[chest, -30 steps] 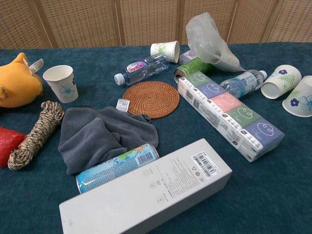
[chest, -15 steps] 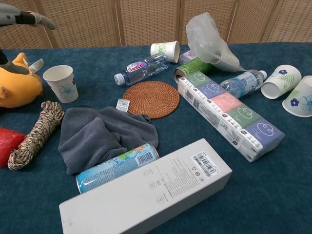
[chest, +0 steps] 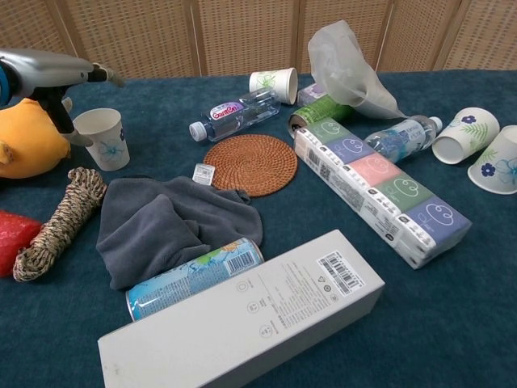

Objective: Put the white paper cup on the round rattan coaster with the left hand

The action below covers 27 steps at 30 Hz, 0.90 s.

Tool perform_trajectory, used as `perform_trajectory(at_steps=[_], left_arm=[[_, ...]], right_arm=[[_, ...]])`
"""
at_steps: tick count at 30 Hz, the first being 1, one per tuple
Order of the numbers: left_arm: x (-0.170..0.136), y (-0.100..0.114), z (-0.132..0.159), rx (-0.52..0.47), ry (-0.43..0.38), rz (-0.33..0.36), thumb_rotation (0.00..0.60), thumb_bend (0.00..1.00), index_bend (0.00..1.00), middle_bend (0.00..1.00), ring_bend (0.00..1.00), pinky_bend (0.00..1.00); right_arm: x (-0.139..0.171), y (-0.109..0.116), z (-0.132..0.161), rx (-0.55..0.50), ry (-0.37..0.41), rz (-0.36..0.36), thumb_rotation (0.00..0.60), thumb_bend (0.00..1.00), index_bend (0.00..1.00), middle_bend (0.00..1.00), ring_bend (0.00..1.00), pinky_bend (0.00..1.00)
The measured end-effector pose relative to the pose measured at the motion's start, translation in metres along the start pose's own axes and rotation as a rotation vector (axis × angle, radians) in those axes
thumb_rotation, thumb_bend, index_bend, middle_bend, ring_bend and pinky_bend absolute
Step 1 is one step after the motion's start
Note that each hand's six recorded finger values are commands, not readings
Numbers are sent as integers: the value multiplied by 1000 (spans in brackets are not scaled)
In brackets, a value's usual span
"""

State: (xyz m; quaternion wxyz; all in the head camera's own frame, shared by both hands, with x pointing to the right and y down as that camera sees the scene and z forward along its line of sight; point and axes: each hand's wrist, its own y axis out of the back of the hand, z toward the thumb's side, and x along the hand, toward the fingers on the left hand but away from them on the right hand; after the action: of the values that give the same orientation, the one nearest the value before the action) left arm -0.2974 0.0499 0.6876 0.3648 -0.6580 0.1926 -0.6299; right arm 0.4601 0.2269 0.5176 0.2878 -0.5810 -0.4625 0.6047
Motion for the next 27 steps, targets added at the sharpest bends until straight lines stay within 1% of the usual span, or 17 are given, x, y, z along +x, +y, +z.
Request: perform_trajectory(at_steps=[4,6,8,12,13,15,16,18,19,22,25,27], left_arm=[[7,-12,4,4,8,-19,600,277,0,0,0,0],[9,-15,4,8,15,-22,600,276,0,0,0,18],[11,-17,3,11,29,-16,600,277,0,0,0,103],[14,-20,4,34,56,1,600,276,0,0,1,236],[15,-20,5,40,61,7,600,277,0,18,22,273],[17,-21,7,44,65,19,600,277,0,111,128,331],[18,-21,8,47,65,25,600,277,0,185,211,349],[20,-22,9,52,67,33,600,279,13,301,327,370],[21,-22,10,55,68,39,600,280,28,353,370,381],[21,-20,12,63,65,55,600,282,81,477,457,401],[22,-20,13,71,64,73,600,284,108,535,493,417],[22,-20,14,67,67,80,600,284,116,547,498,428]], right_arm=[[-2,2,-5,-12,-12,-8,600,27,0,0,0,0],[-3,3,-6,-16,-16,-10,600,27,0,0,0,0],[-3,3,-9,-21,-24,-11,600,28,0,0,0,0],[-4,4,-11,-27,-32,-14,600,30,0,0,0,0],[-4,4,-12,-27,-33,-14,600,30,0,0,0,0],[-4,3,-12,-27,-34,-13,600,31,0,0,0,0],[-4,3,-13,-29,-36,-13,600,32,0,0,0,0],[-5,3,-14,-31,-38,-16,600,34,0,0,0,0],[-5,3,-14,-32,-40,-19,600,34,0,0,0,0],[-5,4,-15,-37,-40,-26,600,38,0,0,0,0],[-5,4,-15,-38,-40,-30,600,37,0,0,0,0],[-5,4,-15,-38,-40,-30,600,39,0,0,0,0]])
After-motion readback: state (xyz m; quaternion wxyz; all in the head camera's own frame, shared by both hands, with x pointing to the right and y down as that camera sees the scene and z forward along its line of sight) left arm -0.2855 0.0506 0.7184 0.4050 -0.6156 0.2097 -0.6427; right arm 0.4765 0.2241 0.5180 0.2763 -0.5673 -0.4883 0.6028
